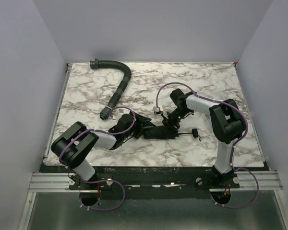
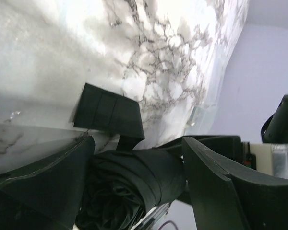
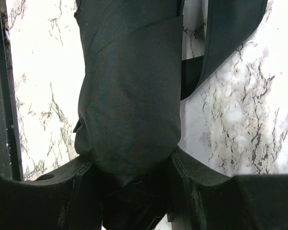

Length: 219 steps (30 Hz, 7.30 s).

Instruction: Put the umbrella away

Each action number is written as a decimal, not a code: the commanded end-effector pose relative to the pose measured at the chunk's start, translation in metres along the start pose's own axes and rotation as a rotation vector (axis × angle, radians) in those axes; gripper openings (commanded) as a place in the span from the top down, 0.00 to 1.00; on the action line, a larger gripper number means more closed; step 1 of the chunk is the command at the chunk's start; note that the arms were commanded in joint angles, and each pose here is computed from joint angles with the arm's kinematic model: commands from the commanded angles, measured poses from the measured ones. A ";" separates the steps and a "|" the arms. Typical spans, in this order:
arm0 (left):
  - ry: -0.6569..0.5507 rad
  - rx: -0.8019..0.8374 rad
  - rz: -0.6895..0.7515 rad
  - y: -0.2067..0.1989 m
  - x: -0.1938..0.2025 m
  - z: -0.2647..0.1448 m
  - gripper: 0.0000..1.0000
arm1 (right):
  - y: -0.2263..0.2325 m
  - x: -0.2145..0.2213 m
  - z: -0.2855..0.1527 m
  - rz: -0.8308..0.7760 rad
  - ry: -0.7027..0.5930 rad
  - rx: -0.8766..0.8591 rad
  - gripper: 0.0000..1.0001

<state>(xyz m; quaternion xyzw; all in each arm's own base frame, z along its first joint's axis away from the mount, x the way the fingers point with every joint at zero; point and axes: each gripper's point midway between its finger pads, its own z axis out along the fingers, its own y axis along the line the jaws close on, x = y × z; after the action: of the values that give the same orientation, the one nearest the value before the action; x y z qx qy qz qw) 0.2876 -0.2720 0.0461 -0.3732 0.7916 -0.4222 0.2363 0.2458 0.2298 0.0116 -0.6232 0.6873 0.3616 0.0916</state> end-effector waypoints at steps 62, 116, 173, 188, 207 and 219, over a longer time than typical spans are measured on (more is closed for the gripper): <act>-0.174 0.317 -0.037 -0.068 -0.016 -0.032 1.00 | -0.022 0.092 0.021 -0.015 0.325 0.093 0.86; -0.117 0.143 0.688 -0.028 0.017 -0.125 0.15 | -0.008 0.094 0.025 -0.138 0.333 0.190 0.86; 0.924 0.029 0.694 0.018 0.003 -0.013 0.74 | -0.003 0.097 0.027 -0.179 0.361 0.144 0.86; 0.981 -0.057 0.695 0.029 -0.002 -0.018 0.75 | -0.002 0.097 0.028 -0.190 0.357 0.145 0.86; 0.799 0.231 0.570 -0.070 -0.008 0.002 1.00 | -0.003 0.095 0.028 -0.227 0.381 0.158 0.86; 0.782 0.399 0.343 -0.089 0.016 0.000 1.00 | -0.013 0.093 0.025 -0.233 0.391 0.227 0.86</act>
<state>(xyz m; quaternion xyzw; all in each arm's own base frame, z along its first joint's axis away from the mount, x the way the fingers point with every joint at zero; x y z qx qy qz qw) 0.3148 -0.3007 0.0849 0.0091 0.8248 -0.5641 0.0383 0.2456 0.2337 0.0056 -0.7186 0.6204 0.2505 0.1897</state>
